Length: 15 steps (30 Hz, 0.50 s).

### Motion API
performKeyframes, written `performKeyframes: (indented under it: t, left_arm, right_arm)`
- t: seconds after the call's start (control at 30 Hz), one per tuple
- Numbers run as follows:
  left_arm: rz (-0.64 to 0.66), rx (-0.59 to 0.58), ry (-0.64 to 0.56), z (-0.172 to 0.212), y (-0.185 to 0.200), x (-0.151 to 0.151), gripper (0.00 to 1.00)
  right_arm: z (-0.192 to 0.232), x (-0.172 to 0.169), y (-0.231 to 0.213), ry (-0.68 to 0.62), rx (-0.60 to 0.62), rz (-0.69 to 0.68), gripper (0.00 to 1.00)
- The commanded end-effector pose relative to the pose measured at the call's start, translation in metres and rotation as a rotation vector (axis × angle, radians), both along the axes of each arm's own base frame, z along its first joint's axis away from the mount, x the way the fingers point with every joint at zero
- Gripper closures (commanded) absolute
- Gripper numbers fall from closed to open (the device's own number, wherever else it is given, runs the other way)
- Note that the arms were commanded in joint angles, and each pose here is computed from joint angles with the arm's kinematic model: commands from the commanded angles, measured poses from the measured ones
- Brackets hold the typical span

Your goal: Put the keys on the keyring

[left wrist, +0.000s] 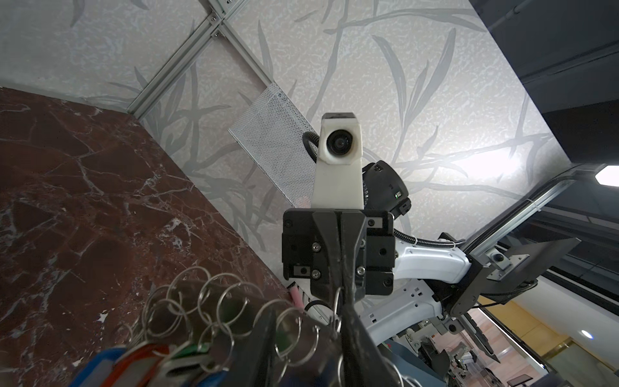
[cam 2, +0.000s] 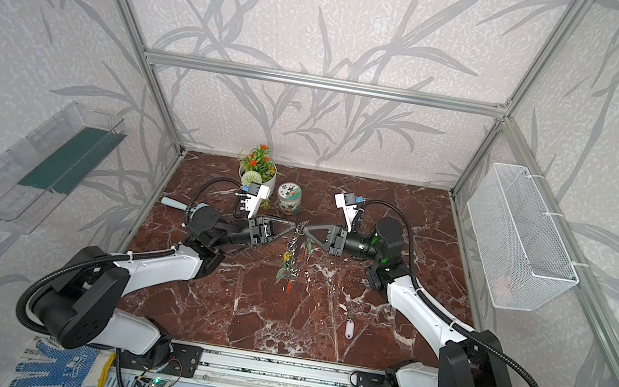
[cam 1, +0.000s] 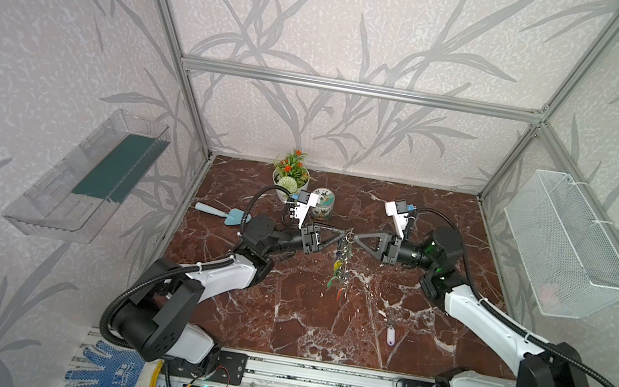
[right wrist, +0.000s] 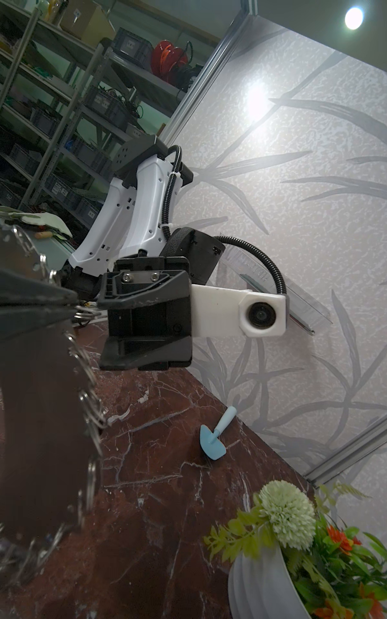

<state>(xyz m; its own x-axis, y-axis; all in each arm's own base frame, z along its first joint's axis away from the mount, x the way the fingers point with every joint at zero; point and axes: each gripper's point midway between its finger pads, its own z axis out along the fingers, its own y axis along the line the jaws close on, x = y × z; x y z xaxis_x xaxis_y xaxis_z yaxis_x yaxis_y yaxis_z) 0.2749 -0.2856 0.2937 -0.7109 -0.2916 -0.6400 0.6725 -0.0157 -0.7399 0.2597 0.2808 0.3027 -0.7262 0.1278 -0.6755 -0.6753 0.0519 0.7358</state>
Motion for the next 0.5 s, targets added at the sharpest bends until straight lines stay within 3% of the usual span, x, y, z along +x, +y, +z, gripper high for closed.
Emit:
performKeyframes:
  t: [0.0,0.47]
  left_arm:
    - [-0.085,-0.08,-0.094,0.0314,-0.0023,-0.0189,0.68]
    - [-0.084,-0.019,-0.098,0.0238,-0.0091,-0.0279,0.76]
  right_arm:
    - [0.0226,-0.0081,-0.0024,-0.097,0.048,0.015,1.0]
    - [0.0233,-0.0068,-0.0019,-0.098,0.046,0.012,1.0]
